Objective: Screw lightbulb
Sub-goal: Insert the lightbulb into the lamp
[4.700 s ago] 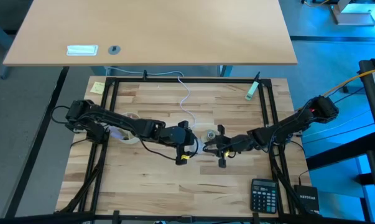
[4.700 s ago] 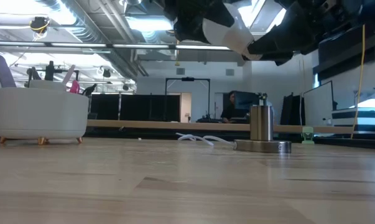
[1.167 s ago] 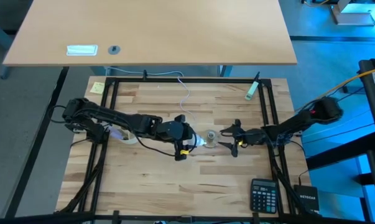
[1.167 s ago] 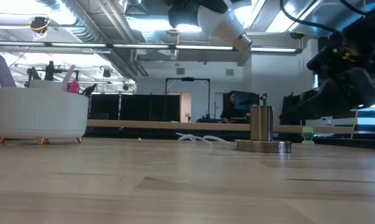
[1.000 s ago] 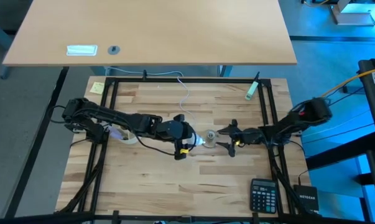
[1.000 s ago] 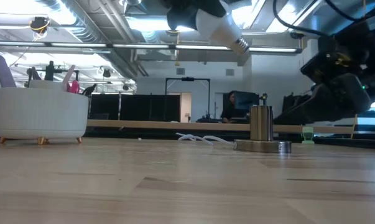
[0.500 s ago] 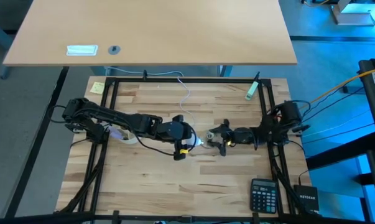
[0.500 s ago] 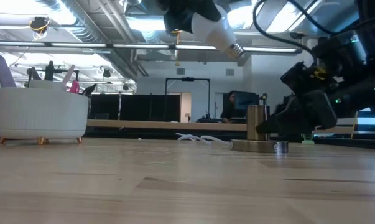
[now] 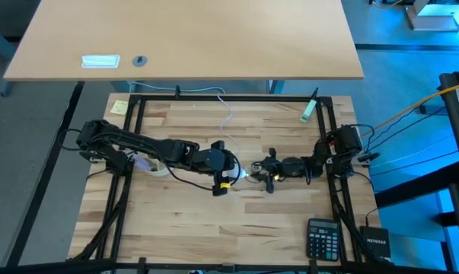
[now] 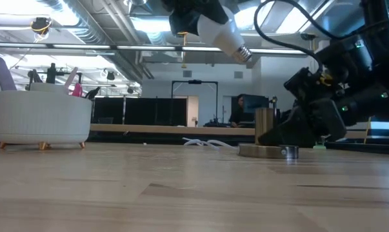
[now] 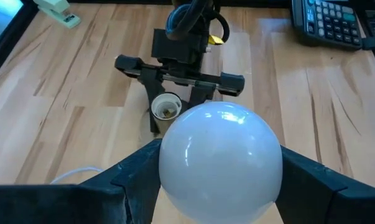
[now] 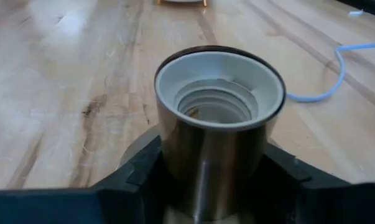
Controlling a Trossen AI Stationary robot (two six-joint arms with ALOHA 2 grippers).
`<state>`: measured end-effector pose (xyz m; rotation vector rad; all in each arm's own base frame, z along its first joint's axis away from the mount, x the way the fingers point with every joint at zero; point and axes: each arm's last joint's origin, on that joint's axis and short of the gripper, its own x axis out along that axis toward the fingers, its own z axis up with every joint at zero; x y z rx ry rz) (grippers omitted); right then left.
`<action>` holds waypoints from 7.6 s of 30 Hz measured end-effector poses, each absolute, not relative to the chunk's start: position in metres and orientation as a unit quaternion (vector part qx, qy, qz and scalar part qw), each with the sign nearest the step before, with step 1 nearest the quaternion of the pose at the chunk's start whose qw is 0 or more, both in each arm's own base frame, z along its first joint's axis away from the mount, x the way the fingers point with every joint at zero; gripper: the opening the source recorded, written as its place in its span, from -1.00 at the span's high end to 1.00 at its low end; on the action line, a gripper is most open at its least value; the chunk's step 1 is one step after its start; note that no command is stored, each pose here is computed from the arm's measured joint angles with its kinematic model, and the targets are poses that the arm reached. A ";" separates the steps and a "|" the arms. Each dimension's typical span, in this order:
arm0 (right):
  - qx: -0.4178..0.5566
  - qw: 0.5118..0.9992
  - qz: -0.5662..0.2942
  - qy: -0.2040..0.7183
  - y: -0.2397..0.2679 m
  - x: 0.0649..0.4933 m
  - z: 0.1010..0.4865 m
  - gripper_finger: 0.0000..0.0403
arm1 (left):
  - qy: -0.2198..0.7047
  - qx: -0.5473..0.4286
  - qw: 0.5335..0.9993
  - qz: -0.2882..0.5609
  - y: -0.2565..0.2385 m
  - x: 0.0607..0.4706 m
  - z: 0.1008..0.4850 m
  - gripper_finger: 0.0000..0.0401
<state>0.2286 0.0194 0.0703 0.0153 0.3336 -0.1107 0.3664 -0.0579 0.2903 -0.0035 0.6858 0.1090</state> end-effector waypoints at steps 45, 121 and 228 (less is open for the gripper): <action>0.016 0.929 0.053 0.365 0.035 0.303 0.172 0.10 | 0.397 -0.048 0.916 0.029 -0.033 0.379 0.269 -0.21; 0.091 0.983 0.057 0.148 0.029 0.201 0.228 -0.03 | 0.346 -0.021 0.938 0.030 -0.049 0.398 0.300 -0.21; 0.022 0.988 0.065 0.136 0.046 0.248 0.091 -0.37 | 0.255 -0.054 0.961 0.093 -0.090 0.371 0.245 -0.17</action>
